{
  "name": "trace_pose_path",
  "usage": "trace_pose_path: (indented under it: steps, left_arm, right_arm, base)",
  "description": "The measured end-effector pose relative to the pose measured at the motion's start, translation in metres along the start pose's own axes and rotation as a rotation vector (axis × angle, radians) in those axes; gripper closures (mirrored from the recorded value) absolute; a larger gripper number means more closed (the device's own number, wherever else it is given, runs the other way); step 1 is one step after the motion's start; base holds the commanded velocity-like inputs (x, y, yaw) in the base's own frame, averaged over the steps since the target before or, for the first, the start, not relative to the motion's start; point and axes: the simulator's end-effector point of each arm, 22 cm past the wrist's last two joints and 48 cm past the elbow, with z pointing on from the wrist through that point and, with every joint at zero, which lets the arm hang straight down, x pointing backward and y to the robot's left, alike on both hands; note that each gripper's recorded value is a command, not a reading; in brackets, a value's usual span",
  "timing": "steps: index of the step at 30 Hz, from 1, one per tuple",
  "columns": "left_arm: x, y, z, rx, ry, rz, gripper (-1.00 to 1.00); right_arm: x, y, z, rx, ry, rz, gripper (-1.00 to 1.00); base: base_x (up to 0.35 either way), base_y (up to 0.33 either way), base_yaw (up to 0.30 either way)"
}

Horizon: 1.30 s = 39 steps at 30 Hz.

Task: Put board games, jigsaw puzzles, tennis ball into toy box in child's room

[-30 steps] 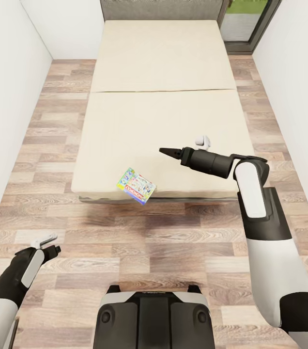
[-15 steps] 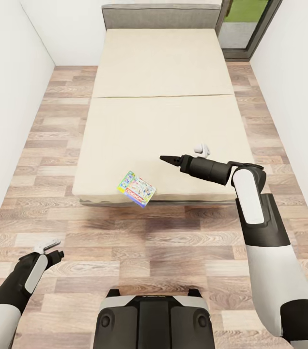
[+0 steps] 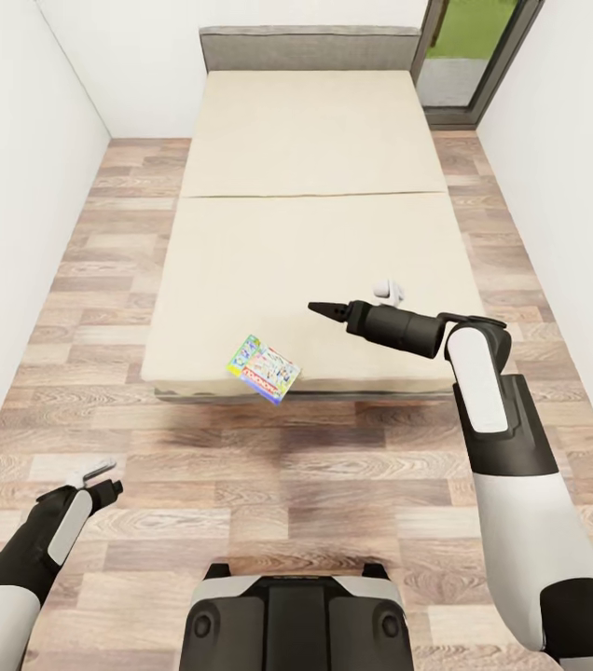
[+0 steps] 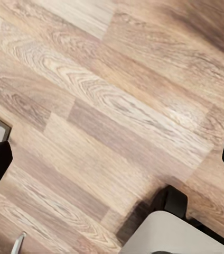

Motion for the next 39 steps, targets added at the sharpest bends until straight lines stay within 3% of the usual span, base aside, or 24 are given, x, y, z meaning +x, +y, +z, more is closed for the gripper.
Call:
trace_pose_path:
  steps: [13, 39]
  left_arm:
    - [-0.012, -0.002, -0.008, 0.009, -0.032, -0.01, -1.0]
    - [-0.031, -0.004, -0.024, 0.026, -0.082, -0.03, -1.0]
  right_arm:
    - [0.02, -0.002, -0.006, 0.01, 0.018, 0.028, -1.0]
    - [0.03, 0.003, -0.027, 0.024, 0.012, 0.035, -1.0]
  base:
    - [0.0, 0.0, 0.0]
    - [0.0, 0.0, 0.0]
